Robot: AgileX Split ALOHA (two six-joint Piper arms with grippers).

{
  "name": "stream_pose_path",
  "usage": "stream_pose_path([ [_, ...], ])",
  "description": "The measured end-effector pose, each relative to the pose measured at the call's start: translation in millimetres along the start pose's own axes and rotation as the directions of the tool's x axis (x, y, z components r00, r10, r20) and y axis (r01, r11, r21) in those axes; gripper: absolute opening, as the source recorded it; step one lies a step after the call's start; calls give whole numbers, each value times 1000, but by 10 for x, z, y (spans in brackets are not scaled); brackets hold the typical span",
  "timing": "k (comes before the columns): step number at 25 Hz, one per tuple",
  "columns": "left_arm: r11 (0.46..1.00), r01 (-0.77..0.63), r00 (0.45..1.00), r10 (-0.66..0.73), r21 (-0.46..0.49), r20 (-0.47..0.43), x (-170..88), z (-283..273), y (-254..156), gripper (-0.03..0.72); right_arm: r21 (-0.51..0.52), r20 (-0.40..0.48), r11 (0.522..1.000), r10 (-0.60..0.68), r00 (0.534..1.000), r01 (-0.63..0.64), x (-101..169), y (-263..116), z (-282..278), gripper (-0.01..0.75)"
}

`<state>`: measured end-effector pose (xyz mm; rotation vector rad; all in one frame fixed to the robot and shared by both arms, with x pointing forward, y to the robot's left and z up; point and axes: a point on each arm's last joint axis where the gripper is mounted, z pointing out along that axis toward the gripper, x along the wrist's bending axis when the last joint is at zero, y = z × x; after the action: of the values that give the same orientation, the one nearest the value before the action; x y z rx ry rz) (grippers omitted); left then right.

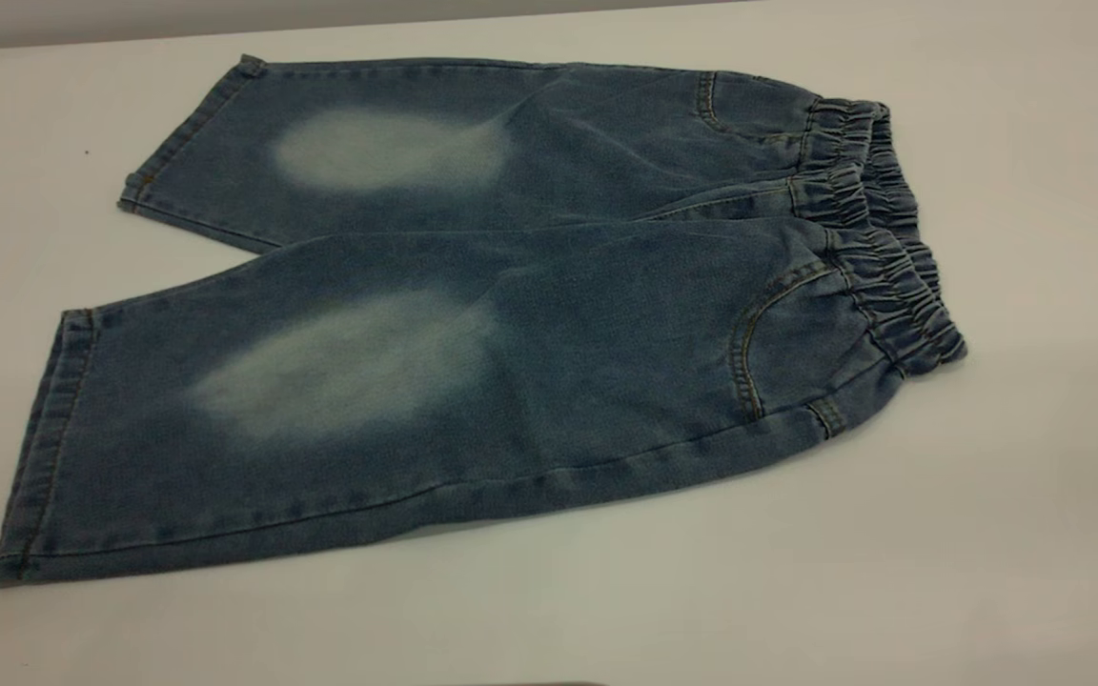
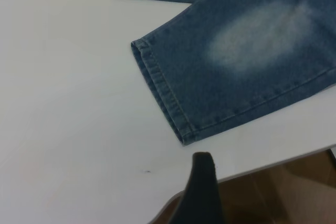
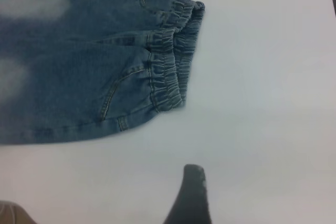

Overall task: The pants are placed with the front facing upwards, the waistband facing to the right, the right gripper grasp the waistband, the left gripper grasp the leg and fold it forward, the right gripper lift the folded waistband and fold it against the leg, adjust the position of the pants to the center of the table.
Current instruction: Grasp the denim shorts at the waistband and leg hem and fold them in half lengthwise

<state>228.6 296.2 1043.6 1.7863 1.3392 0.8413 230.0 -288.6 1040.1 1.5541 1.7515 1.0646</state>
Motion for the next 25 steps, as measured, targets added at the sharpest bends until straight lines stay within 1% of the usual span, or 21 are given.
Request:
stream_pose_path([
  [14,1000,3,1000,-3,0,0,0,0,0,587,0,1,1000,1,1000,-1,-1,0,0,568],
  [17,1000,8,1000,-8,0,-3,3,0,0,587,0,3,1000,17,1000,-17,-2,0,0,568],
  [21,998,50,998,-49,25,-44,47,32,28,587,13,7,999,51,999,-51,-7,28,25,568],
  [25,994,95,993,-90,59,-78,115,154,242,587,57,14,996,62,998,-63,-11,185,89,568],
])
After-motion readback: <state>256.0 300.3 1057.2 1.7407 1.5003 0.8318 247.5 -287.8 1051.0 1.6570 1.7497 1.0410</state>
